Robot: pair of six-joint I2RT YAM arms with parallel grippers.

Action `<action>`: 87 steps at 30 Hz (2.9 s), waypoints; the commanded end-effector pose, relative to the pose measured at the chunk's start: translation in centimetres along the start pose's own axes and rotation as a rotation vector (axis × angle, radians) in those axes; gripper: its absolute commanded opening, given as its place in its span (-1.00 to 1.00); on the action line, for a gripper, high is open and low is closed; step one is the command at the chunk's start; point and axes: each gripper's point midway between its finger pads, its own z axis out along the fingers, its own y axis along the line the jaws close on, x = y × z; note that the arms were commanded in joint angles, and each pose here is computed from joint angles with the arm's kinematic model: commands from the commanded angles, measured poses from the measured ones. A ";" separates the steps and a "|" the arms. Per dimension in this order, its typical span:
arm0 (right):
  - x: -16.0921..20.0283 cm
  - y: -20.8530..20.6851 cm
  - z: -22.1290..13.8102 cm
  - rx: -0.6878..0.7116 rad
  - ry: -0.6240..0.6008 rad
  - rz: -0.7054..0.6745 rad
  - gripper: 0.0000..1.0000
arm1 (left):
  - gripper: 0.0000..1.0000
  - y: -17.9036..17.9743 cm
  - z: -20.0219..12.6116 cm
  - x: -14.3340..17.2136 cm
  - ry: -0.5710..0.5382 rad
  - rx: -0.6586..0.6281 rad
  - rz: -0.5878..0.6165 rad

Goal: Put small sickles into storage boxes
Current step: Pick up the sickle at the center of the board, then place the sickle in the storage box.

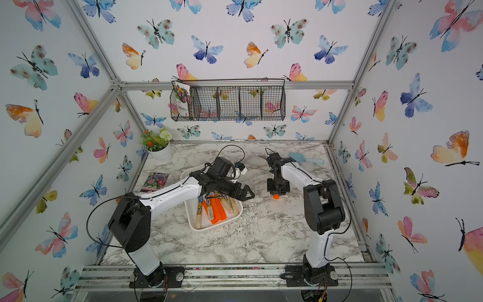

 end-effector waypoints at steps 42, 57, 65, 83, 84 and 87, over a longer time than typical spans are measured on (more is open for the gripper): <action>6.5 21.6 -4.8 -0.042 -0.101 -0.295 -0.97 | 0.97 0.1 -15.2 10.9 -0.197 -0.191 -0.091; 7.8 20.3 -0.8 0.033 -0.052 -0.325 -0.57 | 0.97 0.4 -17.7 12.3 -0.275 -0.216 -0.112; 7.2 21.2 -1.8 -0.001 -0.071 -0.328 -0.05 | 0.97 0.8 -18.0 12.3 -0.278 -0.248 -0.119; 3.2 20.4 -8.1 -0.111 -0.219 -0.327 0.97 | 0.97 3.9 -19.8 8.3 -0.356 -0.378 -0.108; 2.7 19.6 -8.2 -0.111 -0.226 -0.314 0.97 | 0.97 4.6 -20.0 7.9 -0.365 -0.378 -0.119; 1.1 16.6 -8.2 -0.117 -0.253 -0.282 0.97 | 0.97 6.8 -20.8 6.9 -0.388 -0.388 -0.141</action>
